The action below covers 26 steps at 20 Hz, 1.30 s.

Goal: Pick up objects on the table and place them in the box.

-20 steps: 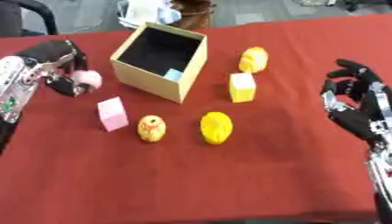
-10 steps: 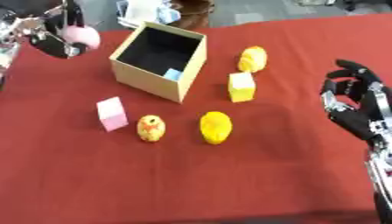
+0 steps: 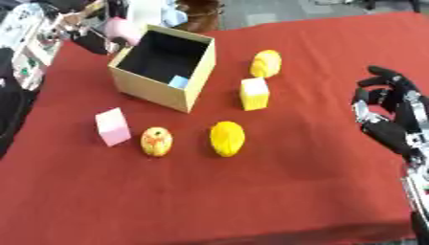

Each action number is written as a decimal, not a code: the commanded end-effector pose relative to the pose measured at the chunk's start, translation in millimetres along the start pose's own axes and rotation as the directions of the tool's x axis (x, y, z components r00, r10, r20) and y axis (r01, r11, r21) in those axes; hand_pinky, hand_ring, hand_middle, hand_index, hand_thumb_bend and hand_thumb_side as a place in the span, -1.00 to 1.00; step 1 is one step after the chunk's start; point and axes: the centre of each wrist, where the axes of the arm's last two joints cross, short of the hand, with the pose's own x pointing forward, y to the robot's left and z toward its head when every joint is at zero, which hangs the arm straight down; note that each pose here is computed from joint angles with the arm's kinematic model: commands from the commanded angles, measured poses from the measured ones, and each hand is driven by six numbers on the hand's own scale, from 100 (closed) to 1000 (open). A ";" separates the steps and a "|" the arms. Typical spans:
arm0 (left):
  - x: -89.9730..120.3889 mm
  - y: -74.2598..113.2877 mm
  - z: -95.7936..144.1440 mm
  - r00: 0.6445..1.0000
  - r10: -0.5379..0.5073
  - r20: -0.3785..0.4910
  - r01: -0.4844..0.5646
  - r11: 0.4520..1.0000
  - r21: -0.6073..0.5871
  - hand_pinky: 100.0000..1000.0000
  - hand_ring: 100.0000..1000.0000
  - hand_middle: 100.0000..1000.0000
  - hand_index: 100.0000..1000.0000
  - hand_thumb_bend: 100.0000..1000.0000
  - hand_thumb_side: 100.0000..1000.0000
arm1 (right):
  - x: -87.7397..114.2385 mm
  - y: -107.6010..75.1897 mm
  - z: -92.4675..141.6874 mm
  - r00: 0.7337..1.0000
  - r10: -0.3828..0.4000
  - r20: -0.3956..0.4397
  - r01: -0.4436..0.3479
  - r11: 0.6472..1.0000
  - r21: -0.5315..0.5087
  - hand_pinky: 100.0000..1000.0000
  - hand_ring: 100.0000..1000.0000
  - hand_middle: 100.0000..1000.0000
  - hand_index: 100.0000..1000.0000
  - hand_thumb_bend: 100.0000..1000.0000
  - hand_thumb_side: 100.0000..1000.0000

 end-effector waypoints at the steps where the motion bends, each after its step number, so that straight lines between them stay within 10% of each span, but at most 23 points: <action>1: 1.1 3.6 -3.5 1.000 -0.015 0.027 0.015 1.000 -0.007 0.30 0.14 0.19 0.41 -0.27 -1.00 | 5.1 -3.4 -4.3 1.000 0.006 0.025 -0.006 1.000 0.000 0.17 0.04 0.22 0.66 -1.00 -0.69; 24: -12.4 59.5 92.5 0.982 0.043 0.185 -0.023 0.993 -0.112 0.32 0.11 0.17 0.45 -0.11 -0.96 | 4.4 -7.8 -4.5 1.000 0.018 0.020 -0.017 1.000 -0.020 0.17 0.04 0.22 0.66 -1.00 -0.66; 26: -15.4 52.9 94.8 0.982 0.050 0.182 -0.021 0.988 -0.154 0.35 0.20 0.30 0.53 0.12 -0.70 | 5.2 -9.1 -5.4 0.999 0.022 0.024 -0.021 0.999 -0.024 0.17 0.04 0.22 0.66 -1.00 -0.66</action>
